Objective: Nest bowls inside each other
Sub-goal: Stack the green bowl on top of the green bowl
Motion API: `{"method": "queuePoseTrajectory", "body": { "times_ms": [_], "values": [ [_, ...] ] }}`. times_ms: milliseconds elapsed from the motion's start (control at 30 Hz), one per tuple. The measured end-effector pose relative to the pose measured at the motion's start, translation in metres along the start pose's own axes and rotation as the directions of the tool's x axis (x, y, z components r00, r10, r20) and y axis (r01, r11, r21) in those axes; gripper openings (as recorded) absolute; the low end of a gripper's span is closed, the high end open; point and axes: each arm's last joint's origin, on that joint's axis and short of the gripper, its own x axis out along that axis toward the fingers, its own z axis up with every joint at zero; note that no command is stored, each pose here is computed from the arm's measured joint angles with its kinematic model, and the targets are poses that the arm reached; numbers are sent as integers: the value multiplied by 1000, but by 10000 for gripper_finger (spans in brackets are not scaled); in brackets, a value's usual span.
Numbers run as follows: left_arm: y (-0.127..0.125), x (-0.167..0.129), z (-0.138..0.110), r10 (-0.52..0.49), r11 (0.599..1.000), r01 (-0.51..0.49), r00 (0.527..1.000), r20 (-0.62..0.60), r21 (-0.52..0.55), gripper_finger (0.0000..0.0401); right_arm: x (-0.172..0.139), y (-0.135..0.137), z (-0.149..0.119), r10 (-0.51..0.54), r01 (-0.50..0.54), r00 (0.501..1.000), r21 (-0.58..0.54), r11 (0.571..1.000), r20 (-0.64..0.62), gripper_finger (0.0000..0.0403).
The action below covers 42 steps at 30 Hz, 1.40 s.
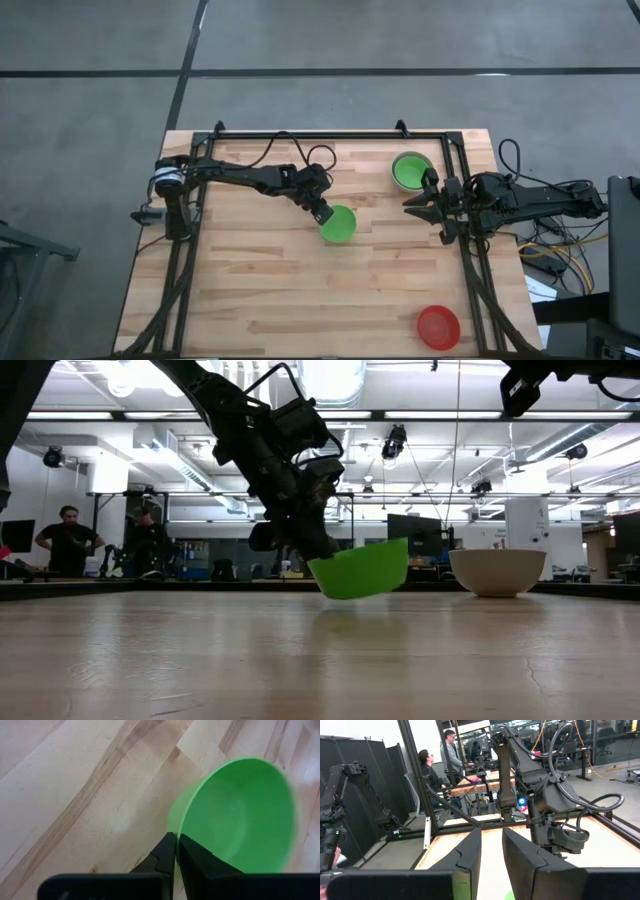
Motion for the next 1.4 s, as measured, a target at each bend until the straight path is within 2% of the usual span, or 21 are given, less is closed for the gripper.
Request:
{"method": "queuePoseTrajectory", "body": {
  "times_ms": [300,567,767,933,1100,1267,1400],
  "values": [
    [-1,0,1,-12,1000,12,1000,3,1,58,0,0,0,0,0,1000,0,1000,0,79],
    [-1,0,2,-20,999,19,1000,19,27,58,0,0,0,0,0,1000,0,1000,0,68],
    [-4,-3,7,-34,998,32,999,38,48,58,0,0,0,0,0,1000,0,1000,0,74],
    [-12,-21,15,-58,993,47,994,93,111,58,0,0,0,0,0,1000,0,1000,0,80],
    [-24,-49,20,-65,985,31,977,203,168,58,0,0,0,0,0,1000,0,1000,0,80],
    [-34,-67,13,-70,969,8,967,246,246,55,0,0,0,0,0,1000,0,1000,0,72],
    [-37,-71,3,-95,963,13,952,292,270,46,0,0,0,0,0,1000,0,1000,0,68]
  ]
}}
